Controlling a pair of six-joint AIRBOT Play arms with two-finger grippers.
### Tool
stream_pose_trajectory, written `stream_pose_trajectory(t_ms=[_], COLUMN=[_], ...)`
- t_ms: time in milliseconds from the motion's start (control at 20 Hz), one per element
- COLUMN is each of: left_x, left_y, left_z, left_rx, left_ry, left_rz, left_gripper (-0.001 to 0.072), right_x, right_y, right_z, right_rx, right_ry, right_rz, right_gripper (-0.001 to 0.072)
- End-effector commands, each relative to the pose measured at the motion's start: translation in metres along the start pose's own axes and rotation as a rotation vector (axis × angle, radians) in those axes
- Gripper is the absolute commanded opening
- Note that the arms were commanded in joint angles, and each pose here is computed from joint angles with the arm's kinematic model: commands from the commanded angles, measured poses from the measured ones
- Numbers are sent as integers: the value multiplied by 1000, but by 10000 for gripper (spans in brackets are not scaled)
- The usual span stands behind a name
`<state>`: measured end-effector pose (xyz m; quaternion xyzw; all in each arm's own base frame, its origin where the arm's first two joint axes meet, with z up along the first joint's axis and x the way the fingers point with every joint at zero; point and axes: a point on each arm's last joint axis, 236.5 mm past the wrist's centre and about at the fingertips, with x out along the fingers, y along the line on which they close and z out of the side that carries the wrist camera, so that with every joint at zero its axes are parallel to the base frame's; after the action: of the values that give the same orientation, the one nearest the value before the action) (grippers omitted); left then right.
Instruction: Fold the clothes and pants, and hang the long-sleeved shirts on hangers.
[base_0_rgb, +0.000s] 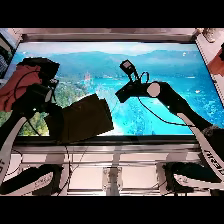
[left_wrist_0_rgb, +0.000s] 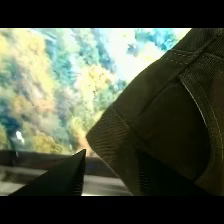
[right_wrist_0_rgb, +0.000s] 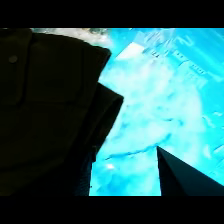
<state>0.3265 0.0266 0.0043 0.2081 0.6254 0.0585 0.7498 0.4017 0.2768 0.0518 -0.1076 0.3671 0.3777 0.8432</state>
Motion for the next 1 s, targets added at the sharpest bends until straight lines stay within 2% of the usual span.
stream_pose_trajectory(t_ms=[0,100,150,200,250,550,950], left_x=[-27,-48,-59,-69,-77,-89,-83], left_y=[12,21,23,26,28,20,32], left_z=[14,14,13,10,6,-30,-41], left_rx=[-13,-6,-5,-20,-30,-91,-132], left_ry=[-132,-197,-229,-255,-267,-214,-174], left_rz=[9,14,10,8,1,-134,-132], left_gripper=[440,457,607,675,676,676,675], right_x=[-1,10,18,27,37,77,98], right_y=[19,33,41,49,55,75,49], right_z=[-17,-38,-49,-57,-65,-76,-100], right_rx=[96,168,207,249,297,567,620], right_ry=[100,182,223,253,279,371,475], right_rz=[82,148,192,233,271,497,432], right_gripper=[468,562,564,575,602,611,610])
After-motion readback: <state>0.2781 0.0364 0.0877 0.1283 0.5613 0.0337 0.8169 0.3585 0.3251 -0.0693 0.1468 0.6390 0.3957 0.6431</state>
